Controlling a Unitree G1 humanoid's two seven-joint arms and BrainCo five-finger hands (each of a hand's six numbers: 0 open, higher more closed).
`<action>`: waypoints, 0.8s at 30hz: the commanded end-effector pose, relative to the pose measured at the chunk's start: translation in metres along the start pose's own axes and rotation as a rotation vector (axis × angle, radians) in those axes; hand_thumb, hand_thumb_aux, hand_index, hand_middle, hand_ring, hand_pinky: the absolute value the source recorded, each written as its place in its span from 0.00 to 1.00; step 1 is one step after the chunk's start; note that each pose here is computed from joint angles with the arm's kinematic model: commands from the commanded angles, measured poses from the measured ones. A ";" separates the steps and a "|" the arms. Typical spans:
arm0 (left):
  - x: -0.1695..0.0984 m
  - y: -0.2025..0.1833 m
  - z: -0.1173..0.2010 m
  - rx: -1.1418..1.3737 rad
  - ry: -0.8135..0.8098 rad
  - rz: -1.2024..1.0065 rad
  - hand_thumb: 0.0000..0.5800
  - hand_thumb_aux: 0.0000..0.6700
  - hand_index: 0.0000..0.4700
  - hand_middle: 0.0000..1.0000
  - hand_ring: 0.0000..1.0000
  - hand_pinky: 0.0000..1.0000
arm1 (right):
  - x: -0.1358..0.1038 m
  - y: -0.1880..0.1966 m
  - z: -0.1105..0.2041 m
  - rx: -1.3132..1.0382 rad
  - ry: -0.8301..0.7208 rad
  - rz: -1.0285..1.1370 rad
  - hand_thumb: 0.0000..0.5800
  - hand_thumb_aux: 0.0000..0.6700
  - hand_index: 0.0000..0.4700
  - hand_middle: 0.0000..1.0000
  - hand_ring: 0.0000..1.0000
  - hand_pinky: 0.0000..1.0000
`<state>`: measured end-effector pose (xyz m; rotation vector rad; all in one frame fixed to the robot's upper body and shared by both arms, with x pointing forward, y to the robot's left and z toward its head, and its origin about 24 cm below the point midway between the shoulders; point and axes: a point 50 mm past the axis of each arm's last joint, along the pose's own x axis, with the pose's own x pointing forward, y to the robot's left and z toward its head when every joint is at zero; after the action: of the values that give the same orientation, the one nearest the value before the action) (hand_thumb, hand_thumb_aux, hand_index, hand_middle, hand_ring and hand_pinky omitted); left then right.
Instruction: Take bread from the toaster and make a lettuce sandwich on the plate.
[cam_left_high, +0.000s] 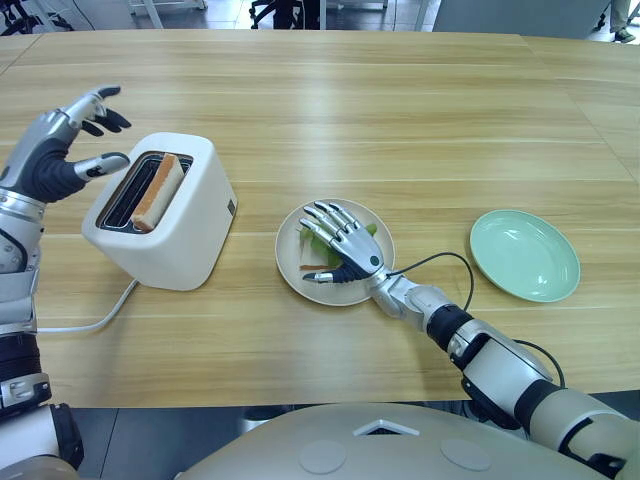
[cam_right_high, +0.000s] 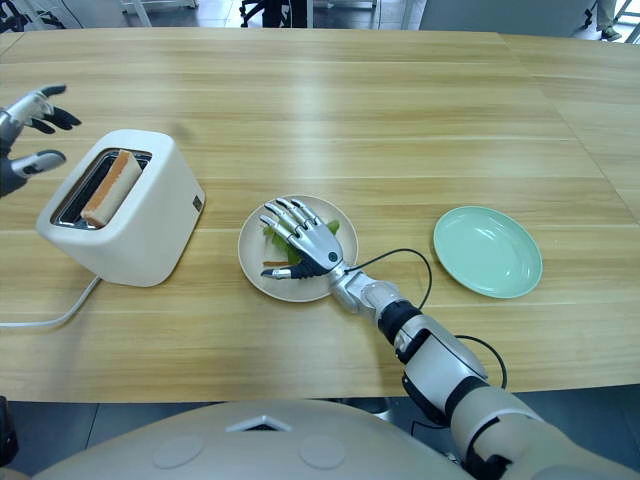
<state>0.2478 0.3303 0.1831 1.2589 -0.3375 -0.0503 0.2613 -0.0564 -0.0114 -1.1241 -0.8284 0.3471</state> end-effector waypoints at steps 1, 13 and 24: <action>-0.005 -0.018 -0.010 0.069 0.066 -0.127 0.00 0.00 0.00 0.34 0.34 0.34 | -0.006 -0.005 -0.002 0.034 0.024 -0.053 0.00 0.00 0.00 0.00 0.00 0.00; -0.023 -0.027 -0.025 0.174 0.174 -0.297 0.00 0.00 0.00 0.35 0.35 0.35 | -0.001 -0.024 0.004 0.093 0.012 -0.201 0.00 0.00 0.00 0.00 0.00 0.00; -0.026 -0.031 -0.016 0.174 0.121 -0.358 0.08 0.04 0.04 0.36 0.36 0.36 | -0.002 -0.031 -0.002 0.097 0.040 -0.232 0.00 0.00 0.00 0.00 0.00 0.00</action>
<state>0.2356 0.3456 0.1596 1.4796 -0.0662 -0.1599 0.2557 -0.0677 0.0150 -0.9326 -0.9046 0.1812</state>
